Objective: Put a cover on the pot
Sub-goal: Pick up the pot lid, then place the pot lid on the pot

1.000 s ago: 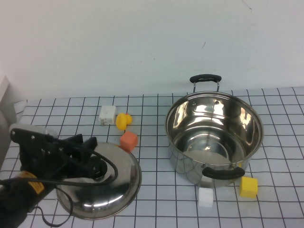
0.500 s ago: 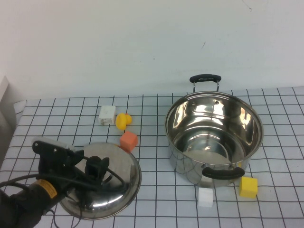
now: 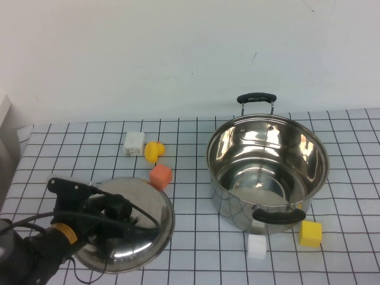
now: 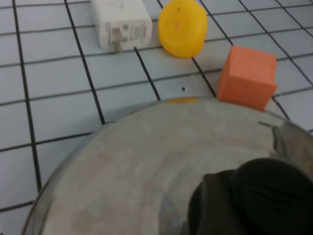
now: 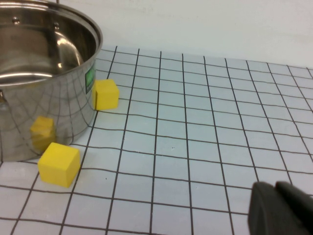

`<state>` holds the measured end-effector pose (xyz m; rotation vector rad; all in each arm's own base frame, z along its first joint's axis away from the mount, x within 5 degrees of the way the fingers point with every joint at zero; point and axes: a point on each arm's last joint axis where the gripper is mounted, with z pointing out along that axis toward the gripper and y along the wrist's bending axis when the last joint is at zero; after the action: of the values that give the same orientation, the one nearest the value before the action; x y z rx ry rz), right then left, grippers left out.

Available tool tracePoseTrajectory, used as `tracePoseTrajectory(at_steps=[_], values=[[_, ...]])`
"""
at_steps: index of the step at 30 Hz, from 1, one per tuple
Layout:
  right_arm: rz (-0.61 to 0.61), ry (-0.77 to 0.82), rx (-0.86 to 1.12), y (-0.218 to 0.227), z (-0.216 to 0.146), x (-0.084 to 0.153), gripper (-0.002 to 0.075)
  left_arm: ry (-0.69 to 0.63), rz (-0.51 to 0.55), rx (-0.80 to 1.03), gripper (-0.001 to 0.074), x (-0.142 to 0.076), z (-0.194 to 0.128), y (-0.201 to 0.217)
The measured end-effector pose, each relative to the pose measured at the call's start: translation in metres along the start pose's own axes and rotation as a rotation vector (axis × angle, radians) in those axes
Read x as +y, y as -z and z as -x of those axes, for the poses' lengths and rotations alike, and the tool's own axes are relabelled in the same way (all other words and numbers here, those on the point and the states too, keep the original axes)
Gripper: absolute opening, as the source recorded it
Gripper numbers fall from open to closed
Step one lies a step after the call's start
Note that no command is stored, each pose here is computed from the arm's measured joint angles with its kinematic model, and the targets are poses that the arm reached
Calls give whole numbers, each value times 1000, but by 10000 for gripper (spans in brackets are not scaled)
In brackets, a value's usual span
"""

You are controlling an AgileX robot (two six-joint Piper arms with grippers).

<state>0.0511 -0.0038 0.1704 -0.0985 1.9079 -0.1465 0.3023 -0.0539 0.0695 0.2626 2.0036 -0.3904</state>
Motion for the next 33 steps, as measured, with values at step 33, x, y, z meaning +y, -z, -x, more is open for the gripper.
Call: tracePoseTrajectory(at_steps=[33], values=[[0,0,0,0,0,0,9,-98,-287,-240,337,-109,182,68]])
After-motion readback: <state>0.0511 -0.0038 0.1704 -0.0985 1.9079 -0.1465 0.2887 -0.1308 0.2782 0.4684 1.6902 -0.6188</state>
